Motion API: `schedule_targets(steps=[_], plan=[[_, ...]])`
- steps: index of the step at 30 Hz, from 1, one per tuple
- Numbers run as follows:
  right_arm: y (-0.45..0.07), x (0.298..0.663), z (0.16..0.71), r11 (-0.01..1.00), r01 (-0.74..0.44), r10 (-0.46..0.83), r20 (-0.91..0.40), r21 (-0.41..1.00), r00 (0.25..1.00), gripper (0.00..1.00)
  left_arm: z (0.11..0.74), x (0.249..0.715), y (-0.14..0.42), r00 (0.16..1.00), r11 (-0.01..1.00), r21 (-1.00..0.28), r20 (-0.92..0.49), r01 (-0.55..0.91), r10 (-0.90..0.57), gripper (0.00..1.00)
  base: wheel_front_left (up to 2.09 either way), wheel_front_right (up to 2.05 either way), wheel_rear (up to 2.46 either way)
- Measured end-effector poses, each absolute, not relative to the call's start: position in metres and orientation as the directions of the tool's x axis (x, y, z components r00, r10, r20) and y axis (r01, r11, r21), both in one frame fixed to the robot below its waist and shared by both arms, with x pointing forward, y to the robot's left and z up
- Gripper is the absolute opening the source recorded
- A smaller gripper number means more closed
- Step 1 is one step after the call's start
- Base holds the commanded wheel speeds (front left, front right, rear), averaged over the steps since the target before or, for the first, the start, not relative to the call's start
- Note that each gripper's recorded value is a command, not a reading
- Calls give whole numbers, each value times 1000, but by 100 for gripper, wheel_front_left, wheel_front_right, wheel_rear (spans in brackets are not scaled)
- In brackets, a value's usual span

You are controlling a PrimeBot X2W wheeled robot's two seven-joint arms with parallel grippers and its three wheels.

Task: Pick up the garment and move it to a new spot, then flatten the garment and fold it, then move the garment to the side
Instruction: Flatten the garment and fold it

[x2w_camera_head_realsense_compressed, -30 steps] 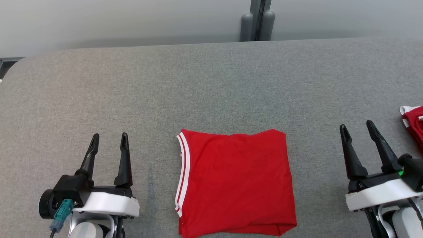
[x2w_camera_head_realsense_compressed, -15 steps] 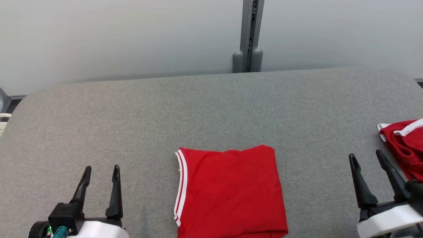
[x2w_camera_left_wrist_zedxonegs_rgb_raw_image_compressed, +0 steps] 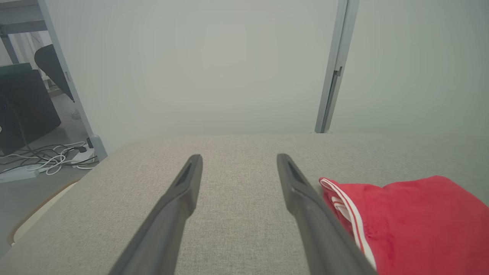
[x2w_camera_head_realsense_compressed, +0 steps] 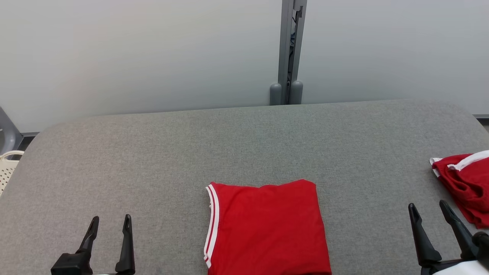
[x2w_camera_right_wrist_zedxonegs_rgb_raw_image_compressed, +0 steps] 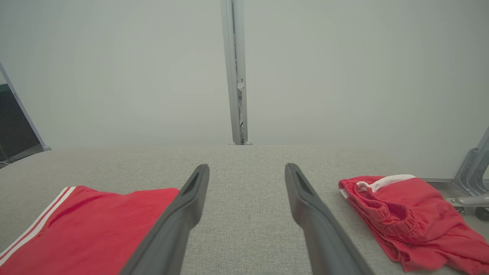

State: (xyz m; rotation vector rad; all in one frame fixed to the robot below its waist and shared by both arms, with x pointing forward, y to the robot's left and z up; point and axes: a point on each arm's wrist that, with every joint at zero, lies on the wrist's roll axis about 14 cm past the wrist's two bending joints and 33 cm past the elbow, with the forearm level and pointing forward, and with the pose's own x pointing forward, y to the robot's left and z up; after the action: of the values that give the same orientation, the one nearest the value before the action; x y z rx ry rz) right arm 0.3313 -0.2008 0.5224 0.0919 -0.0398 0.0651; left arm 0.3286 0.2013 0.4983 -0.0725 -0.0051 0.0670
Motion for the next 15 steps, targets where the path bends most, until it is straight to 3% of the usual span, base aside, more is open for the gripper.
schedule_targets(steps=[15], plan=[[-202, 329, 523, 994, -59, 56, 35, 94, 998, 100, 492, 325, 203, 997, 995, -73, -30, -71, 69, 100, 0, 0, 0]])
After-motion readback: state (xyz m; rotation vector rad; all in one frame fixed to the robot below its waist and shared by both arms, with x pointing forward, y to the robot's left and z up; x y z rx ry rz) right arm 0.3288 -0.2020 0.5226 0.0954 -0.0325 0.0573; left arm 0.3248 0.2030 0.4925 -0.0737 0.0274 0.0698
